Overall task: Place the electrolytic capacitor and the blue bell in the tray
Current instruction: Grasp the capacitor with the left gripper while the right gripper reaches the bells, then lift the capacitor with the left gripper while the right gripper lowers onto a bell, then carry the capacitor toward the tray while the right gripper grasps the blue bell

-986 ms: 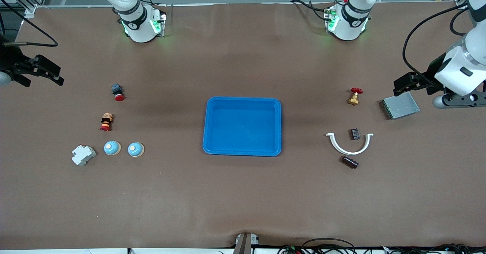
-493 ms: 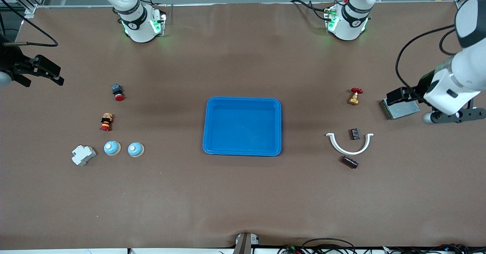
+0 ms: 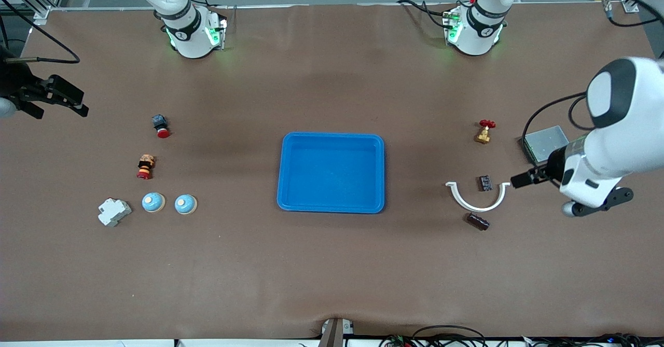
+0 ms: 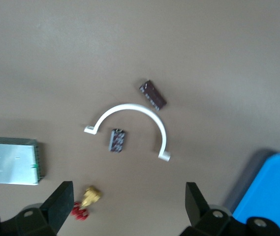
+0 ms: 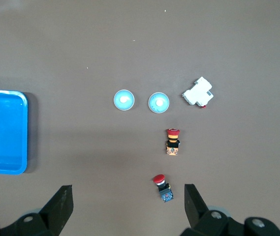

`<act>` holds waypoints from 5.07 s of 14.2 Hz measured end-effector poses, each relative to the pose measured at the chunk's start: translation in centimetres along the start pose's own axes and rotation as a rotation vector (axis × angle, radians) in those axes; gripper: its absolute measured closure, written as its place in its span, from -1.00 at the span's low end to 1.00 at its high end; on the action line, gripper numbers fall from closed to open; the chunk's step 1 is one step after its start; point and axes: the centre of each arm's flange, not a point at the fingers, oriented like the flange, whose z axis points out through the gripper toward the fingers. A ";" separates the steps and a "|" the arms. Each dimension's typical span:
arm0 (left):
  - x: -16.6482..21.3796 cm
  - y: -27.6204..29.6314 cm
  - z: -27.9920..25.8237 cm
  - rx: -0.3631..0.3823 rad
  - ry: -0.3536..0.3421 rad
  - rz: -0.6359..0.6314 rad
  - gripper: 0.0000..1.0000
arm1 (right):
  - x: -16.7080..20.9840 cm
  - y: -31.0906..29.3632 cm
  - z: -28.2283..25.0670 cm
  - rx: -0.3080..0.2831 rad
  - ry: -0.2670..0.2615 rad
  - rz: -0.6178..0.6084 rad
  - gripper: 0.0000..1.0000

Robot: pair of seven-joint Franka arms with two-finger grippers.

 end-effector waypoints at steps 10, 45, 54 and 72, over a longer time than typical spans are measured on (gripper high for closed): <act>4.4 3.6 15.2 -0.022 -0.011 -0.239 -1.00 | -0.1 0.0 0.1 0.002 -0.007 0.000 -1.00; 6.2 4.9 25.5 0.003 0.050 -0.437 -0.03 | -2.3 1.8 35.3 -0.001 -0.057 0.048 -1.00; 6.1 5.4 23.1 0.017 0.037 -0.434 0.34 | -2.6 2.6 44.5 -0.020 0.033 0.060 -1.00; -22.1 31.6 16.8 0.069 -0.032 -0.626 0.34 | 3.4 5.8 46.1 -0.033 0.101 0.006 -0.89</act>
